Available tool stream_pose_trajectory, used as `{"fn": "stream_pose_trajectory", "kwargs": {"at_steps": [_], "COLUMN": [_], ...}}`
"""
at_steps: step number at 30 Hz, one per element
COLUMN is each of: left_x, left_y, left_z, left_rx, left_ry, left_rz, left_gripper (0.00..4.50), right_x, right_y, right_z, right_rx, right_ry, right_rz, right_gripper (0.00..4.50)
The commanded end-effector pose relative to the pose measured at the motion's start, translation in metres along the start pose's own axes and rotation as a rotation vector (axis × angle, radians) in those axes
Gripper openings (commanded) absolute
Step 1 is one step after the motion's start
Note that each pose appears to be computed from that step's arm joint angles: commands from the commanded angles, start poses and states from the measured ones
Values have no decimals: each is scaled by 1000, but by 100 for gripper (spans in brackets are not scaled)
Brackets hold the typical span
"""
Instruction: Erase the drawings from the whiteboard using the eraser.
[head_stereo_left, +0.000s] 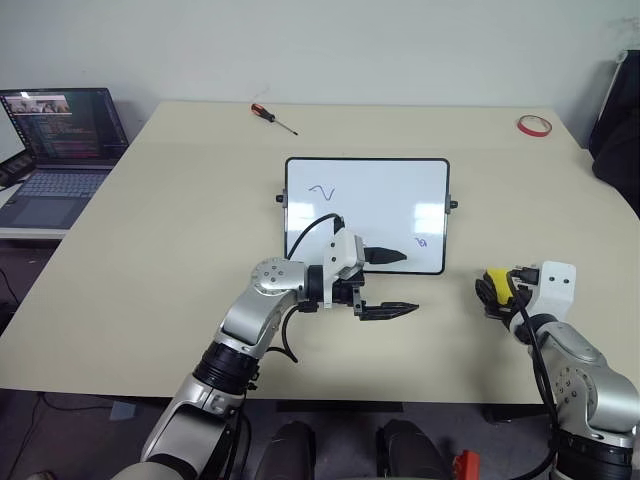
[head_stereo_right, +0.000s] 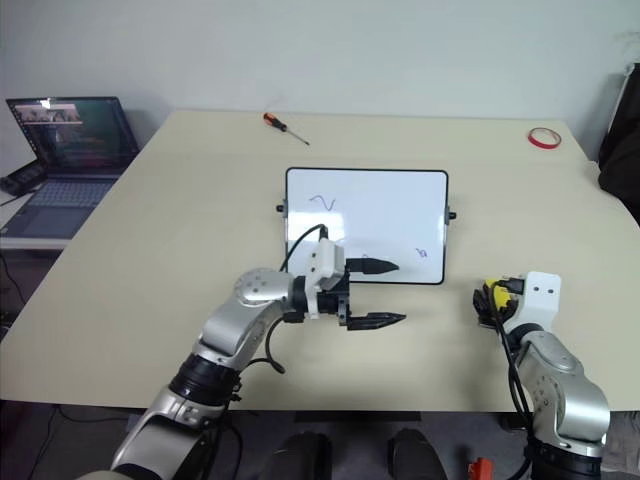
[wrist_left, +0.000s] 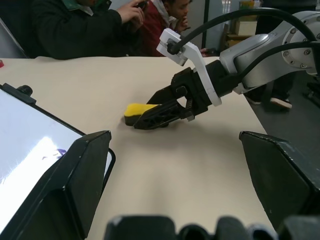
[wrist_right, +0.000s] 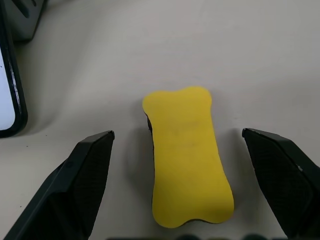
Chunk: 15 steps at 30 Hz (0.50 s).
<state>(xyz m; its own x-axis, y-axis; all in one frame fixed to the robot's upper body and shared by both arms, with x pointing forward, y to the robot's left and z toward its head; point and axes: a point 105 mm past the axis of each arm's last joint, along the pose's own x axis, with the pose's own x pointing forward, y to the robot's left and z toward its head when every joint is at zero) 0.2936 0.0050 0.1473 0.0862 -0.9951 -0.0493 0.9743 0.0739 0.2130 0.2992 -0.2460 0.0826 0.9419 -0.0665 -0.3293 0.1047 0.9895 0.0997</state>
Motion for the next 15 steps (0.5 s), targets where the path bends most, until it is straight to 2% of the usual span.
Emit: {"fn": "stream_pose_trajectory", "kwargs": {"at_steps": [1, 7, 10, 15], "left_x": [1, 1, 3, 6], "left_y": [2, 2, 1, -1], "left_z": [17, 18, 18, 19], "left_rx": [52, 50, 52, 50], "left_ry": [-39, -40, -41, -47], "left_rz": [2, 8, 11, 8], "left_gripper": [450, 450, 450, 450], "right_x": [0, 0, 1, 1], "right_y": [0, -6, -9, -10], "right_z": [11, 10, 11, 11], "right_rx": [-3, 3, 7, 7], "right_ry": [-40, -42, -44, -46], "right_rz": [-2, -31, -47, -56], "right_gripper": [449, 449, 390, 215]}}
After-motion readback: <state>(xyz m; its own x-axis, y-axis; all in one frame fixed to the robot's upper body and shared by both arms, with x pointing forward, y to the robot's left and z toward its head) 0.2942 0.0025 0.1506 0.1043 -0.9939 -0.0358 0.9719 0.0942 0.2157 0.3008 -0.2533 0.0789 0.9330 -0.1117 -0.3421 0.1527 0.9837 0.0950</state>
